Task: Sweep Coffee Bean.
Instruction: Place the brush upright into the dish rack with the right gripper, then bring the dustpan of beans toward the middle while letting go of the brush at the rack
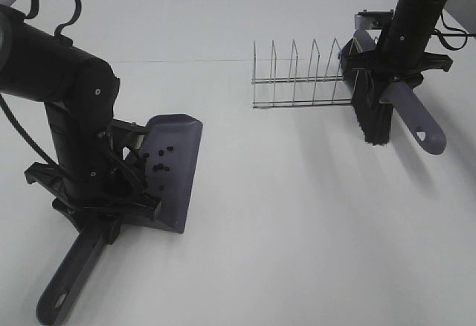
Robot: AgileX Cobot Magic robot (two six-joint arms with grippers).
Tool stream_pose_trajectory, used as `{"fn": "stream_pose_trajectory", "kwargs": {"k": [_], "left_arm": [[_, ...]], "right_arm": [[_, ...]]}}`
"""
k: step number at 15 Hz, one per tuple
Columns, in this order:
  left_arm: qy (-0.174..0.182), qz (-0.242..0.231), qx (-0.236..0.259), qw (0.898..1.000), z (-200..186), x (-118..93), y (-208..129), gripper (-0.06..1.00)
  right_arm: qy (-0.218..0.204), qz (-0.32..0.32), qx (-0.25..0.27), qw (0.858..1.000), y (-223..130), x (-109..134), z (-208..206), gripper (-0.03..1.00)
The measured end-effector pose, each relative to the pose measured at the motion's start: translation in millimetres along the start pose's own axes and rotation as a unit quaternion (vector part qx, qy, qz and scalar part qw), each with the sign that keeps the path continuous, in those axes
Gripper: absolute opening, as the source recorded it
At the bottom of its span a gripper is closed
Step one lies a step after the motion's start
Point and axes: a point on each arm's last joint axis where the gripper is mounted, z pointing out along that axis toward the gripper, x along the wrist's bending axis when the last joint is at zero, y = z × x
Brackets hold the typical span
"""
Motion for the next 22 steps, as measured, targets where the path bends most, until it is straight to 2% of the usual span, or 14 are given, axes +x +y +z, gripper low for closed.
{"fn": "stream_pose_trajectory", "kwargs": {"k": [2,9,10,13,15,22], "left_arm": [[-0.002,-0.003,0.009,1.0,0.3,-0.4,-1.5,0.35],[-0.008,-0.009,0.012,1.0,0.3,-1.6,-2.1,0.35],[-0.008,-0.009,0.012,1.0,0.3,-1.6,-2.1,0.35],[-0.009,-0.01,0.012,1.0,0.3,-1.8,-2.1,0.35],[-0.01,-0.01,0.012,1.0,0.3,-1.8,-2.1,0.35],[-0.023,-0.02,0.009,0.999,-5.9,-6.4,7.1,0.35]], "right_arm": [[0.014,0.009,-0.005,1.0,3.3,-6.3,1.9,0.3],[0.033,0.016,-0.005,0.999,3.4,-4.3,2.2,0.3],[0.033,0.02,-0.006,0.999,3.4,-4.7,1.2,0.31],[0.04,0.024,-0.021,0.999,3.8,-3.5,-11.1,0.54],[0.046,0.033,-0.037,0.998,3.5,-2.6,-25.9,0.61],[0.051,0.036,-0.102,0.993,-10.5,-1.7,-94.8,0.63]]}}
